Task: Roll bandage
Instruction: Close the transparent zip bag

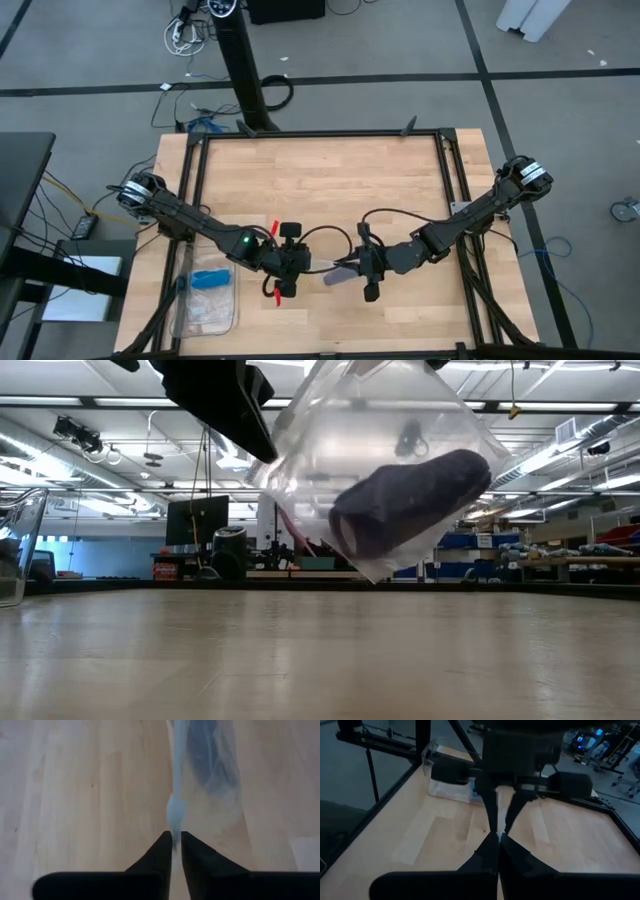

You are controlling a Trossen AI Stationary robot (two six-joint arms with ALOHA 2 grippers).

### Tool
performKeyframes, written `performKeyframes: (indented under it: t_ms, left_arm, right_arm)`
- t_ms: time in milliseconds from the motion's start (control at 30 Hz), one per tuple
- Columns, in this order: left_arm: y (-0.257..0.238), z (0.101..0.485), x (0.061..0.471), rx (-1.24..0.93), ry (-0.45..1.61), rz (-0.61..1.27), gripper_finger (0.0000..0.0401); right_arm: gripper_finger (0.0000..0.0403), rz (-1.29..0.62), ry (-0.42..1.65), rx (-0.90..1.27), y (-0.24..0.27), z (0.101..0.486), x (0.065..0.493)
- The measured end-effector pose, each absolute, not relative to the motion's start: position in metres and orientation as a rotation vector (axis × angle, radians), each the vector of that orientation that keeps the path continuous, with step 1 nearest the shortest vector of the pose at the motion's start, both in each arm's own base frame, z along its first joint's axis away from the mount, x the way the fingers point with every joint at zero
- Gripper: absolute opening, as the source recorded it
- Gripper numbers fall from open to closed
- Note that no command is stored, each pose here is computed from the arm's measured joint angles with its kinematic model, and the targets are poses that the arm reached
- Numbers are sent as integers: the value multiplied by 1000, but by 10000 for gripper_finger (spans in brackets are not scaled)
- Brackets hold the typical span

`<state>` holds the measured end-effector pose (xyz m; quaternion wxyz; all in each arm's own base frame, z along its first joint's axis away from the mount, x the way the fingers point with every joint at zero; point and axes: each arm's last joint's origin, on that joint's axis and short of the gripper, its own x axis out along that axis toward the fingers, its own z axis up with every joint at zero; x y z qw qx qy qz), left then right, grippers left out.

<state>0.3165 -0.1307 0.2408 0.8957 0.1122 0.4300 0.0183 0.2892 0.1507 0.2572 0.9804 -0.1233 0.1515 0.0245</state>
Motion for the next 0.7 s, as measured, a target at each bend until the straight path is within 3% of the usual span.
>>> performKeyframes:
  t_ms: [367,700]
  left_arm:
    - [-133,247,316,195,867,-2,138]
    - [-137,273,306,158,766,-48,145]
  right_arm:
    - [0,65,312,-253,152,256,289]
    - [0,62,318,-274,151,255,289]
